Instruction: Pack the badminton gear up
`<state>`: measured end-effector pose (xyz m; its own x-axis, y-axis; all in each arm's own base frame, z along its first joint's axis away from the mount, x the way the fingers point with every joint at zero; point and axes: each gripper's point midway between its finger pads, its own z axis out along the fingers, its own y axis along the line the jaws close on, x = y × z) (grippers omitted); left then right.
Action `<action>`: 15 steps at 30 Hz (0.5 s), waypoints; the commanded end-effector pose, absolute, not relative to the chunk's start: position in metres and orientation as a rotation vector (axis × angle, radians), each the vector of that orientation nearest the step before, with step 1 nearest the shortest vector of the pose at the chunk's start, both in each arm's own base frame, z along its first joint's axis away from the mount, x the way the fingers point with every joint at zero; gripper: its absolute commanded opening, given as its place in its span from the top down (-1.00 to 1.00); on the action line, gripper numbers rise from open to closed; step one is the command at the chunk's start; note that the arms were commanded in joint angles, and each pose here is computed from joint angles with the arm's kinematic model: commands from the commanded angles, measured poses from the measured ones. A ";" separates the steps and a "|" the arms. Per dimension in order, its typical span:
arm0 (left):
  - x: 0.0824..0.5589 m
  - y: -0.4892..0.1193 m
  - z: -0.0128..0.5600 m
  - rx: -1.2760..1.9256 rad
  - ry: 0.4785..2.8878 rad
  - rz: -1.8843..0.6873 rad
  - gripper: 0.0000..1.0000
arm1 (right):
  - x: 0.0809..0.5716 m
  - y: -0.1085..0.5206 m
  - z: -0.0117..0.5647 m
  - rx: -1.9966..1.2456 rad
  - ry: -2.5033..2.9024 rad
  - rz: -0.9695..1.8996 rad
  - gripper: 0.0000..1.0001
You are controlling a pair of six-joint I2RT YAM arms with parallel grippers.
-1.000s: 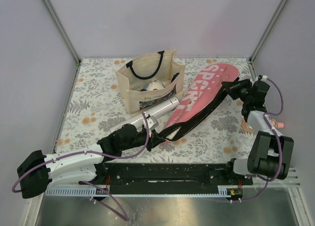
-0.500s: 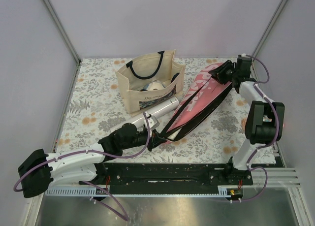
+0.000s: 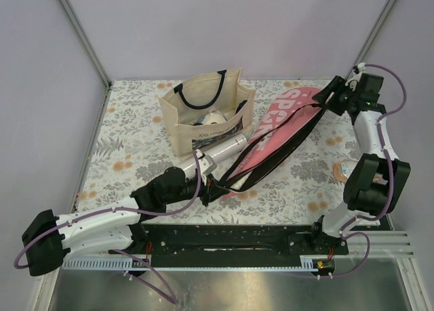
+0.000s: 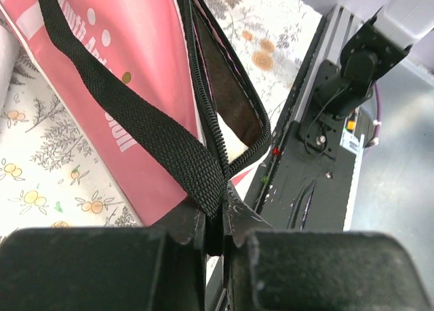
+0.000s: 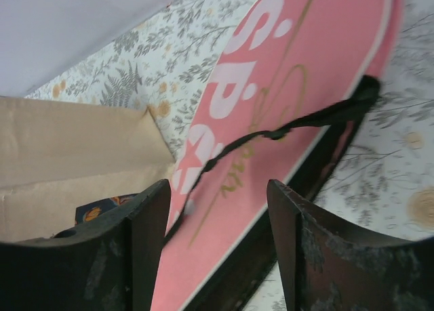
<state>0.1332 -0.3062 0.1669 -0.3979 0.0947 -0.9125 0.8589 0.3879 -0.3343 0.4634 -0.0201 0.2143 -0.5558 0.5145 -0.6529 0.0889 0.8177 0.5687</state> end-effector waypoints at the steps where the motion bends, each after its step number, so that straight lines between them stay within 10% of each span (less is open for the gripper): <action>1: 0.140 -0.314 0.235 0.716 1.678 -1.189 1.00 | 0.465 -0.058 0.233 0.316 2.023 0.525 -0.33; 15: 0.163 -0.298 0.273 0.567 1.799 -1.164 1.00 | 0.502 -0.099 0.195 -0.167 1.852 0.264 -0.14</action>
